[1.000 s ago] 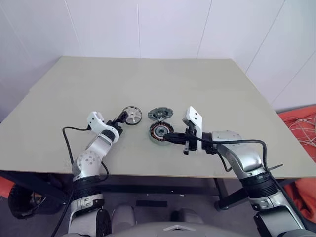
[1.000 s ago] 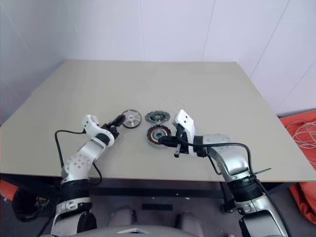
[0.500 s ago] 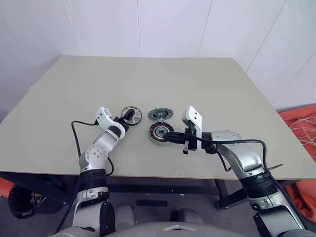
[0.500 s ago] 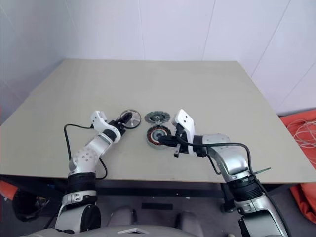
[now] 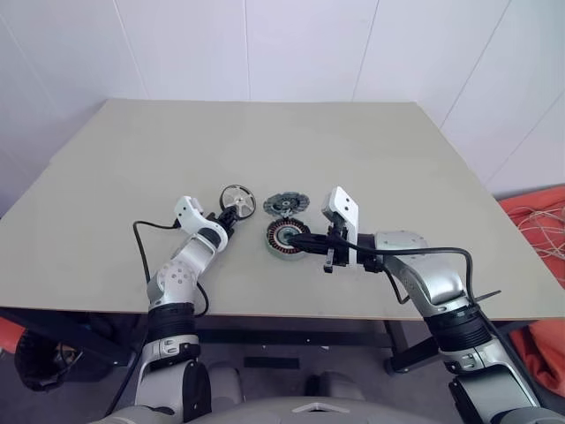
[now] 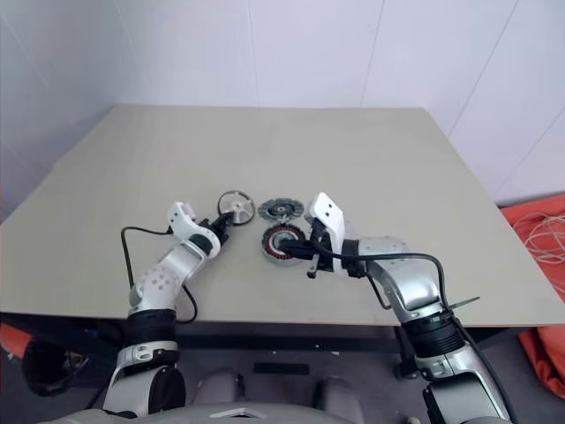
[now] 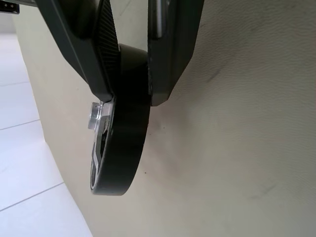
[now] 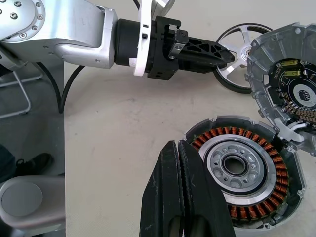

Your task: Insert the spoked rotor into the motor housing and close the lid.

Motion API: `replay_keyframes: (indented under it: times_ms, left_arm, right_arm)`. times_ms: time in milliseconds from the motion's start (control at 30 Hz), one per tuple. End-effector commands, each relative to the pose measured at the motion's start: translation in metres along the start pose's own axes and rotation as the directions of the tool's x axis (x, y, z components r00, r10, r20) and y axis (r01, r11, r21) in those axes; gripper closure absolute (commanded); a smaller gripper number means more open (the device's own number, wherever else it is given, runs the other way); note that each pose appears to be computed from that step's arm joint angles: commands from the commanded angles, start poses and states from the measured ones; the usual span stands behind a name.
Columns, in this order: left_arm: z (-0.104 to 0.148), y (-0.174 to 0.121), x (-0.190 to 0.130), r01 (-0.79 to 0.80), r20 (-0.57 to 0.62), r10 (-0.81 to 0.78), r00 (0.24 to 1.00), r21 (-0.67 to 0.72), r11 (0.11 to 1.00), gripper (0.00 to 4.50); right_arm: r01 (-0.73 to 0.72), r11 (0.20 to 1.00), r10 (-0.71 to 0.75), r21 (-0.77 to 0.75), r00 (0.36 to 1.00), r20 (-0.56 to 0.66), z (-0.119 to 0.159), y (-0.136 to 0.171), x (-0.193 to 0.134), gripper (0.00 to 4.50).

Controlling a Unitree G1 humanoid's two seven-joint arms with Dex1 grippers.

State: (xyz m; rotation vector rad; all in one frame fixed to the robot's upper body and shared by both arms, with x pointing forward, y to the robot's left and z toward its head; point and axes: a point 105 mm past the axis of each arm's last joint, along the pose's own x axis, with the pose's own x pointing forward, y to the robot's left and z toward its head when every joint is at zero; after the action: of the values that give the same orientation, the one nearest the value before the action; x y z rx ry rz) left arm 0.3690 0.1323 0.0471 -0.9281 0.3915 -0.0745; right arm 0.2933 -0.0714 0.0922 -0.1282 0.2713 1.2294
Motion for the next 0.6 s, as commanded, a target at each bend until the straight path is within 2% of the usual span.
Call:
replay_keyframes:
  times_ms: [33, 200, 333, 467, 600]
  left_arm:
    - [0.006, 0.003, -0.003, -0.022, 0.027, 0.023, 0.999, -0.017, 1.000, 4.06]
    - [0.020, 0.003, -0.023, 0.022, 0.086, -0.014, 0.996, -0.096, 0.995, 4.06]
    - [0.027, 0.010, -0.068, 0.090, 0.112, -0.074, 0.991, -0.145, 0.985, 4.06]
    - [0.019, 0.016, -0.105, 0.108, 0.076, -0.097, 0.992, -0.158, 0.982, 4.06]
    - [0.000, 0.004, -0.123, 0.167, -0.012, -0.173, 0.985, -0.185, 0.968, 4.06]
  right_arm:
    - [-0.010, 0.999, 0.011, -0.043, 1.000, 0.027, 0.012, 0.001, -0.001, 4.50]
    - [-0.008, 0.999, 0.009, -0.043, 1.000, 0.029, 0.012, 0.003, -0.004, 4.50]
    - [-0.003, 0.999, 0.004, -0.039, 1.000, 0.027, 0.010, 0.003, -0.007, 4.50]
    - [-0.005, 0.999, 0.005, -0.032, 1.000, 0.023, 0.008, 0.003, -0.007, 4.50]
    - [-0.014, 1.000, 0.014, -0.028, 1.000, 0.019, 0.007, 0.004, -0.005, 4.50]
